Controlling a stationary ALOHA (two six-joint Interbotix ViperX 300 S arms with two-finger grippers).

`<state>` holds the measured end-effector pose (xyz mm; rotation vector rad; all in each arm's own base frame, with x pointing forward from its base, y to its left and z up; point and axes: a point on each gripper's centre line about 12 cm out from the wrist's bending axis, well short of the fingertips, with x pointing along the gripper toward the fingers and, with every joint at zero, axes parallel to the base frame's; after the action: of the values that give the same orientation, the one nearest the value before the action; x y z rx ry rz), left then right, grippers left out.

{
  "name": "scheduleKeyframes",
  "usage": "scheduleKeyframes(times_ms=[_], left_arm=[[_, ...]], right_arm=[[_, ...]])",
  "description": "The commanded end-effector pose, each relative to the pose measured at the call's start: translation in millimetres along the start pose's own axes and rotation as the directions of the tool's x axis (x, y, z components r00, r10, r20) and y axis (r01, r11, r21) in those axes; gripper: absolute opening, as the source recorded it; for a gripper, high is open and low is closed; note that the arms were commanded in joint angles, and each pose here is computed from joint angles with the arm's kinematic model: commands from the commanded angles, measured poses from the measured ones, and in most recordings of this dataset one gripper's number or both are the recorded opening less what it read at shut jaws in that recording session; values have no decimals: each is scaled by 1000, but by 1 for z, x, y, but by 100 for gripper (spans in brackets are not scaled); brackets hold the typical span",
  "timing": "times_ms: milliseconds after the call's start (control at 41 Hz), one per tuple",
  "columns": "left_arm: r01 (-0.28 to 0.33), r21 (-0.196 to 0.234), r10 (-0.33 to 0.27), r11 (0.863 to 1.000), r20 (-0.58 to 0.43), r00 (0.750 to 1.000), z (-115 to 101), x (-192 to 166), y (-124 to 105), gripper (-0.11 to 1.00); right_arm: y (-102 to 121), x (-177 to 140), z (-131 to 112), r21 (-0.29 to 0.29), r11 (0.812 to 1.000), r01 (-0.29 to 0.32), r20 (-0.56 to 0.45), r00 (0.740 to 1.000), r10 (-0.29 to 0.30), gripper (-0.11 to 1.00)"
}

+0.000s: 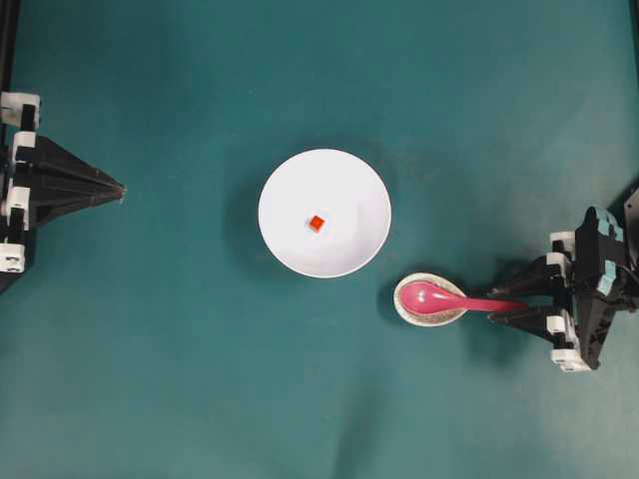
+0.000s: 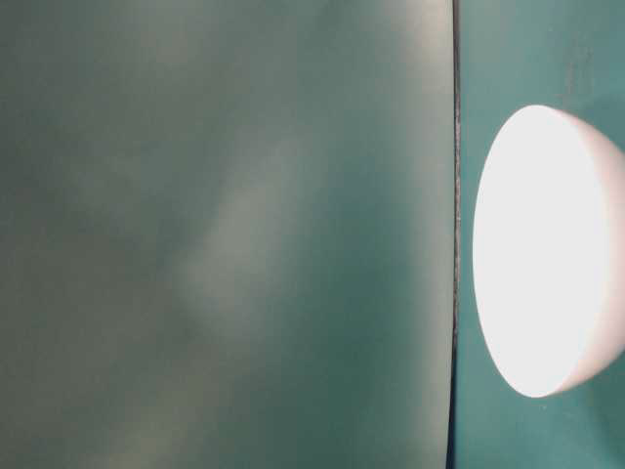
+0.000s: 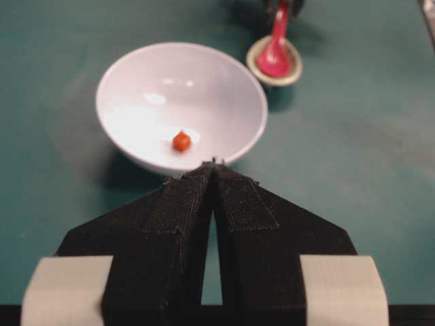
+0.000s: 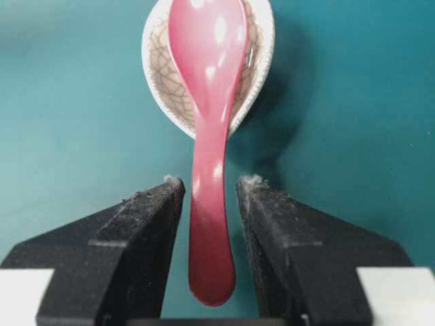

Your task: Grip the spoon and scoop the red block from the bowl with right arm.

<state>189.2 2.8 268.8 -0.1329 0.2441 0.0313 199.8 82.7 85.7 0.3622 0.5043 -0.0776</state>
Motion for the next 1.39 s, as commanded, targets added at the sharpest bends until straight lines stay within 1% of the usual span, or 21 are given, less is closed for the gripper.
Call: scheduleKeyframes(times_ms=[0, 73, 171, 317, 439, 561, 634, 707, 829, 878, 951, 1024, 1073, 1146, 1219, 1268, 1365], left_arm=[[-2, 1, 2, 1000, 6, 1000, 4, 1, 0, 1], [-2, 1, 2, 1000, 8, 1000, 4, 1, 0, 1], [-2, 1, 2, 1000, 8, 1000, 4, 1, 0, 1], [-2, 1, 2, 1000, 6, 1000, 4, 1, 0, 1], [-2, 1, 2, 1000, 8, 1000, 4, 1, 0, 1], [-2, 1, 2, 1000, 6, 1000, 4, 1, 0, 1], [-2, 1, 2, 1000, 8, 1000, 4, 1, 0, 1], [-2, 2, 2, 1000, 10, 1000, 5, 1, 0, 1], [0, 3, 0, 1000, 14, 1000, 5, 1, 0, 1], [1, 3, -1, 1000, 17, 1000, 5, 1, 0, 1], [-1, 2, 1, 1000, 17, 1000, 5, 1, 0, 1], [1, 3, -1, 1000, 17, 1000, 5, 1, 0, 1], [0, 3, 0, 1000, 15, 1000, 5, 1, 0, 1], [0, 4, 0, 1000, 14, 1000, 5, 1, 0, 1], [-2, 4, 2, 1000, 11, 1000, 5, 1, 0, 1], [-1, 6, 1, 1000, 8, 1000, 4, 1, 0, 1], [0, 12, 0, 1000, 9, 1000, 5, 1, 0, 1]], right_arm=[[3, 0, 2, 3, 1000, -10, 11, 1000, 9, 44], [3, 0, 2, 4, 1000, -8, 10, 1000, 8, 44], [3, 0, 2, 1, 1000, -8, 10, 1000, 8, 39], [3, 0, 2, -11, 1000, -11, 9, 1000, 11, 23], [6, 0, 4, -16, 1000, -19, 18, 1000, 19, 22], [14, -2, 16, -8, 999, -53, 57, 997, 53, 22], [22, -7, 31, 9, 996, -90, 108, 990, 89, 22], [27, -12, 47, 24, 993, -117, 154, 982, 112, 22], [28, -19, 81, 65, 988, -137, 206, 971, 121, 22], [28, -21, 93, 82, 987, -141, 211, 970, 121, 22], [27, -24, 117, 108, 983, -147, 204, 971, 123, 22], [25, -25, 137, 131, 980, -152, 168, 977, 130, 22], [22, -27, 153, 159, 975, -155, 136, 982, 134, 22], [17, -26, 177, 206, 967, -150, 68, 988, 139, 22], [11, -23, 193, 234, 962, -139, -8, 989, 145, 22], [8, -20, 204, 243, 961, -132, -62, 986, 152, 22], [2, -11, 222, 233, 966, -115, -145, 978, 151, 22]])
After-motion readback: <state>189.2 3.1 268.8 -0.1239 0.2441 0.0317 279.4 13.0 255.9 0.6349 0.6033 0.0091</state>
